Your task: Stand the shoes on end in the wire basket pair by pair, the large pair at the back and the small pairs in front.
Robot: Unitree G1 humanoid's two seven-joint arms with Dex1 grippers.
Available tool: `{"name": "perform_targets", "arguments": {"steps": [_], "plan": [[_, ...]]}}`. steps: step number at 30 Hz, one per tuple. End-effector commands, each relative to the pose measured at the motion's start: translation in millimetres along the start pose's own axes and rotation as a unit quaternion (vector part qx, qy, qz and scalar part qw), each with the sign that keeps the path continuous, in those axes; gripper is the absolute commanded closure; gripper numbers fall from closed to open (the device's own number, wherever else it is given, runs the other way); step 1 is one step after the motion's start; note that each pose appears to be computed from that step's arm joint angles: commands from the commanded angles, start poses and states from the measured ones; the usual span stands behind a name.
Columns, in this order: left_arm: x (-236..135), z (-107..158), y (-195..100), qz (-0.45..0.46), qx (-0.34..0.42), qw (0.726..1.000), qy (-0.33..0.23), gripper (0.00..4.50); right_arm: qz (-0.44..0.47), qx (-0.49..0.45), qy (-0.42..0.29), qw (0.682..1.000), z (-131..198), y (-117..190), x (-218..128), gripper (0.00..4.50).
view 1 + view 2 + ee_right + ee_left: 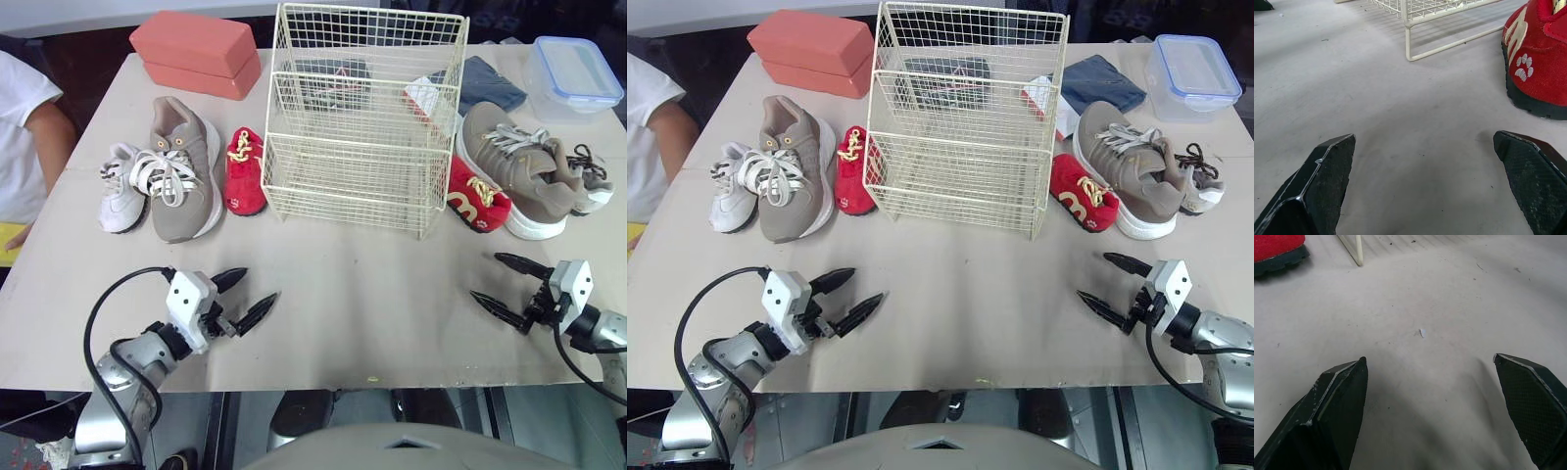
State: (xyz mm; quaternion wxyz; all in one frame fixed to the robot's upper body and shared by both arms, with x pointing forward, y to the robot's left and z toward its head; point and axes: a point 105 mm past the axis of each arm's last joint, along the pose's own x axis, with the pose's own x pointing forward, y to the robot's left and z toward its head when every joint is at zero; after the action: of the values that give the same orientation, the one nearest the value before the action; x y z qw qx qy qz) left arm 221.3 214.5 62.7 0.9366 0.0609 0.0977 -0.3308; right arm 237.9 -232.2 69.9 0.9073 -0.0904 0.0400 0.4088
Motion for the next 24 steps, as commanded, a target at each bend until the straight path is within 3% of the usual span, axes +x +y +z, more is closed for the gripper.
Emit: {"name": "perform_targets", "arguments": {"steps": [1,7,11,18,22,24], "plan": [[-0.7,2.0,1.9,-0.006,0.009,1.000,-0.002,0.04,-0.005,-0.025,-0.023,0.999,13.9,-5.5,2.1,0.00],[4.5,6.5,6.1,-0.016,0.019,1.000,-0.009,0.04,0.007,-0.045,-0.028,0.999,20.2,-3.5,7.7,0.00],[7.3,15.5,7.0,-0.036,0.039,0.998,-0.026,0.04,0.044,-0.073,-0.063,0.994,47.4,8.2,18.0,0.00],[-6.1,62.5,-2.0,-0.142,0.053,0.984,-0.089,0.04,0.151,-0.133,-0.152,0.968,128.8,43.0,45.9,0.00],[-14.3,107.4,-9.7,-0.203,0.089,0.968,-0.120,0.04,0.162,-0.177,-0.141,0.960,147.1,43.8,62.7,0.00],[-14.5,123.9,-15.6,-0.224,0.119,0.961,-0.114,0.04,0.165,-0.202,-0.099,0.960,146.8,39.6,78.3,0.00]]}}
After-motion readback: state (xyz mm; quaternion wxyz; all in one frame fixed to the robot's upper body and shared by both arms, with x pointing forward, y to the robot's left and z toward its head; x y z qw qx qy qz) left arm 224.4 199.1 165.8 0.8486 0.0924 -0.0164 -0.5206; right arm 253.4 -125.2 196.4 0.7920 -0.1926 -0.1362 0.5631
